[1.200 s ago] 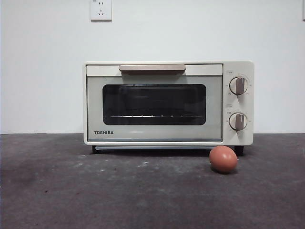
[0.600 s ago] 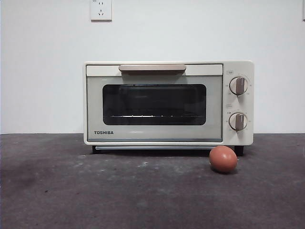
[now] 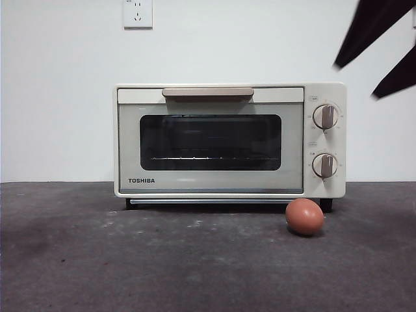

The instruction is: Eggoven

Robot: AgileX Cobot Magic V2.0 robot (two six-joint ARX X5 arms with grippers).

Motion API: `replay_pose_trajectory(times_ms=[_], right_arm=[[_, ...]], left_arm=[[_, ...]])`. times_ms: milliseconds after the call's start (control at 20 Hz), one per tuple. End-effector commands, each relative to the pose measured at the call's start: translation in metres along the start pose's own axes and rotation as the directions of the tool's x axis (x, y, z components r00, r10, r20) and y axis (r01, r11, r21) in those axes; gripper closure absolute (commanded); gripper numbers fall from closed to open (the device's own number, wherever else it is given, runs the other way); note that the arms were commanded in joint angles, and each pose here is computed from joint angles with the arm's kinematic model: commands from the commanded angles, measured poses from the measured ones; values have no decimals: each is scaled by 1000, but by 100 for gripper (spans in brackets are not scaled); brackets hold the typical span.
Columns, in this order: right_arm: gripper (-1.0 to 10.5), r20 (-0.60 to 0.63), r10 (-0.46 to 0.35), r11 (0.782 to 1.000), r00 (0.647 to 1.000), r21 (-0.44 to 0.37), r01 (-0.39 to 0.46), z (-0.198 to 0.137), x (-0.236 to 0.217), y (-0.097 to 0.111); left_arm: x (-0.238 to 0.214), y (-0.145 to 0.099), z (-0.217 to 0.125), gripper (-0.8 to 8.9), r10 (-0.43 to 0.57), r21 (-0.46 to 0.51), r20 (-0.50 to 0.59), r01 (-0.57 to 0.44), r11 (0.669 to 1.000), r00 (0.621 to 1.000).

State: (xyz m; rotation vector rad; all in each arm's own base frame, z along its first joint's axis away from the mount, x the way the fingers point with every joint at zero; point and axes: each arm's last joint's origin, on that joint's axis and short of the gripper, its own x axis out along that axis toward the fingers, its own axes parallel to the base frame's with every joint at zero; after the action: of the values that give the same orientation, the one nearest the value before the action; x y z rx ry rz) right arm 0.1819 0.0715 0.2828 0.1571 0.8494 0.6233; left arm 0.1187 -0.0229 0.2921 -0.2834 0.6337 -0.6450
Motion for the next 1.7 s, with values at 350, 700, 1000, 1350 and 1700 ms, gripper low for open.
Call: replay_pose_trajectory(times_ms=[350,700,1000,1350,1700], right_arm=[[593,-80,-155,988,985,3,156,14,88,-7],[593,-137,-211,976,968,30,217,8,139,-25],[594,-167,-219,973,961,37,228,0,164,-35],[692,-186,-235,968,954,48,248,-5,177,-41],[944,-193,-219,971,956,55,233,-5,175,-40]], left_arm=[[-3,-3,5,806,-5,26,15,5,1000,1000],[-3,-3,5,806,-5,26,15,5,1000,1000],[-2,-2,5,806,-5,24,13,5,1000,1000],[1,0,6,806,-3,13,-2,3,1000,1000],[2,0,6,806,-3,11,-4,3,1000,1000]])
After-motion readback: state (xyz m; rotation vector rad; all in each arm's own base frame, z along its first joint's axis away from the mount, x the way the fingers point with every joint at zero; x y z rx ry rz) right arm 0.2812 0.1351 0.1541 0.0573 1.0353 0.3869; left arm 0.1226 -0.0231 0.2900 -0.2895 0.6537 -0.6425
